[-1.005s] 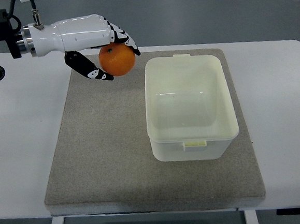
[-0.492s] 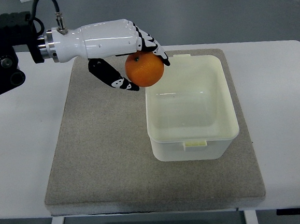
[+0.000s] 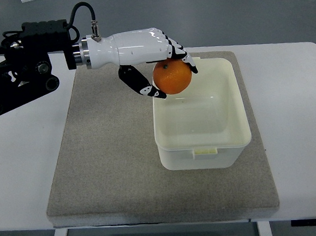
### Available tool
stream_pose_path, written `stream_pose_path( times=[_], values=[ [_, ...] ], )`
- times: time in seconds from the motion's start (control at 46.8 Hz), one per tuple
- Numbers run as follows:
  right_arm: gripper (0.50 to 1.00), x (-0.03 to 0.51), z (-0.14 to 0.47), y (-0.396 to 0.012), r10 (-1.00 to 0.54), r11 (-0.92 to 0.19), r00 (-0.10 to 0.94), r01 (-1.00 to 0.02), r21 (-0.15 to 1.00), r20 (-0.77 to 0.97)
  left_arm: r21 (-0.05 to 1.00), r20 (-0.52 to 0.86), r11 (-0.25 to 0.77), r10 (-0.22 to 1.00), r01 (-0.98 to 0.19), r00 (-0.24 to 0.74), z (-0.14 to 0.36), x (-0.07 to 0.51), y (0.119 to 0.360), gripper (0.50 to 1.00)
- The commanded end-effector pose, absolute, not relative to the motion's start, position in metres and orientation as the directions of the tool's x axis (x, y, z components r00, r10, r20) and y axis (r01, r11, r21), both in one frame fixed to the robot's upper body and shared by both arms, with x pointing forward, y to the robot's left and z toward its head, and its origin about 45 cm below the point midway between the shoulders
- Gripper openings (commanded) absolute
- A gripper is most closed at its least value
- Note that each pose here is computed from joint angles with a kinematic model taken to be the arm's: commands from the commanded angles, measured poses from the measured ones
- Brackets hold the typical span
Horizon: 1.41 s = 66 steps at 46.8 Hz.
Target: Put orange in box with left hand
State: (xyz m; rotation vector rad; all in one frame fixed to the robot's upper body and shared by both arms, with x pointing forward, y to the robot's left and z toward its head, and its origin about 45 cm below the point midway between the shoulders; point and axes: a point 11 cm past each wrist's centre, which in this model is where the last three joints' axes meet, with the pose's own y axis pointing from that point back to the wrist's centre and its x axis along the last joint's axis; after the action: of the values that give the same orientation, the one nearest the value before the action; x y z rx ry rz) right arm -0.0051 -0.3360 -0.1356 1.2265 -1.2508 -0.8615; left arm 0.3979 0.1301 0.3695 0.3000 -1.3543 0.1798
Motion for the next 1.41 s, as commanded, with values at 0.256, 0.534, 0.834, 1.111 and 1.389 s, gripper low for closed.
stream_pose_path(
  times=[0.256,0.534,0.834,1.111,1.389],
  values=[
    [0.932,-0.005,-0.136,-0.336,-0.962,0.191,0.169,-0.144,0.971,0.214,0.115,0.971,0.952,-0.048,-0.282,0.234,0.361,0.394,0.125,0.522],
    [0.932,-0.005,-0.136,-0.336,-0.962,0.191,0.169,-0.144,0.971,0.214,0.027,0.935,0.953,0.083,-0.303,0.345,0.364,0.394,0.118,0.988],
    [0.932,-0.005,-0.136,-0.336,-0.962,0.191,0.169,-0.144,0.971,0.214,0.045,0.935,0.953,0.067,-0.301,0.349,0.360,0.394,0.120,0.990],
    [0.932,-0.005,-0.136,-0.336,-0.962,0.191,0.169,-0.144,0.971,0.214,0.052,0.939,0.952,0.057,-0.303,0.339,0.361,0.394,0.122,0.990],
    [0.932,-0.005,-0.136,-0.336,-0.962,0.191,0.169,-0.144,0.971,0.214,0.067,0.953,0.925,0.051,-0.373,0.298,0.371,0.411,0.147,0.990]
  ],
)
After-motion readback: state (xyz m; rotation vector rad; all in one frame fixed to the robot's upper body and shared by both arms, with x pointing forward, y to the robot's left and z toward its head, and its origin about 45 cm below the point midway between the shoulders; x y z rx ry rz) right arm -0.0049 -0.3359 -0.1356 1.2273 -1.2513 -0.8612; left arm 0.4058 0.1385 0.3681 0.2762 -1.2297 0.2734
